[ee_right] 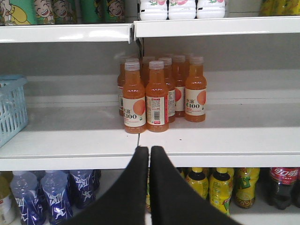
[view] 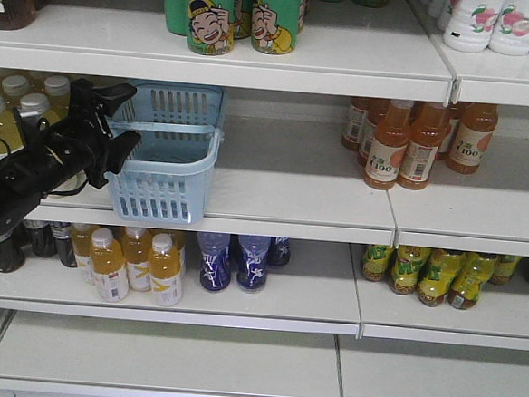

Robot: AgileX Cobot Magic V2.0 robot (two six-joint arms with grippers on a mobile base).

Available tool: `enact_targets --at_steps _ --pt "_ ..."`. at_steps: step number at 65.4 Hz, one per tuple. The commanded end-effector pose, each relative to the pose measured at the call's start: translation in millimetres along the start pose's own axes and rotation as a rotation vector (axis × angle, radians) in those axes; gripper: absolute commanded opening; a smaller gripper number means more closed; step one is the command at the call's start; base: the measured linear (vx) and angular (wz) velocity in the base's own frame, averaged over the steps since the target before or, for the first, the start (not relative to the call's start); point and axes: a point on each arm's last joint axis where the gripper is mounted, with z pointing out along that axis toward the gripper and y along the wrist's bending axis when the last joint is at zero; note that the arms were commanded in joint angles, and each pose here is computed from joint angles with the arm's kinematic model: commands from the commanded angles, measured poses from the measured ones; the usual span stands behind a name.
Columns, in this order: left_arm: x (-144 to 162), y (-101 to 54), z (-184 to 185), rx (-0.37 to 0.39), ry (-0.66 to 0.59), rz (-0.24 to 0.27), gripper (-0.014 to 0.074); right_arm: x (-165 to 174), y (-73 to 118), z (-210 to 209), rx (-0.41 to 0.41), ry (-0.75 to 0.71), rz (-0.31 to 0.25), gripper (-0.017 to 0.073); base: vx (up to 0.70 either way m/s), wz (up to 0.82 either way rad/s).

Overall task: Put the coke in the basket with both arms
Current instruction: 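Reach the left gripper to the basket handle and grasp it, then lift the light-blue basket off the shelf with the left gripper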

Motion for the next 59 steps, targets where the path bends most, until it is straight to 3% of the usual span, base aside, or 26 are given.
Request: enact_targets --at_steps 1,9,22,27,39,52,59 --pt "-0.6 -30.7 5.2 0.114 -0.002 -0.023 0.0547 -4.4 1.3 -0.8 -0.013 -0.073 -0.015 -0.0005 0.0 0.0" --pt "-2.8 -27.1 10.6 0.123 0.001 -0.041 0.0448 -4.4 1.3 -0.8 -0.013 -0.073 -0.015 -0.0005 0.0 0.0" --pt "-3.0 -19.5 13.0 0.107 0.01 -0.039 0.0117 -4.4 1.3 -0.8 -0.013 -0.073 -0.015 -0.0005 0.0 0.0" --pt "-0.3 -17.8 13.1 0.098 0.039 -0.014 -0.0009 -4.4 1.3 -0.8 -0.013 -0.073 -0.015 -0.0005 0.0 0.0" --pt "21.2 -19.6 9.5 0.134 0.272 0.11 -0.0008 -4.4 1.3 -0.8 -0.013 -0.073 -0.015 -0.0005 0.0 0.0" --pt "55.8 -18.3 -5.4 0.141 0.661 0.115 -0.0008 -4.4 1.3 -0.8 -0.013 -0.073 -0.015 -0.0005 0.0 0.0" --pt "75.6 -20.9 -18.4 0.174 0.785 0.106 -0.0008 -4.4 1.3 -0.8 -0.013 -0.073 -0.015 -0.0005 0.0 0.0"
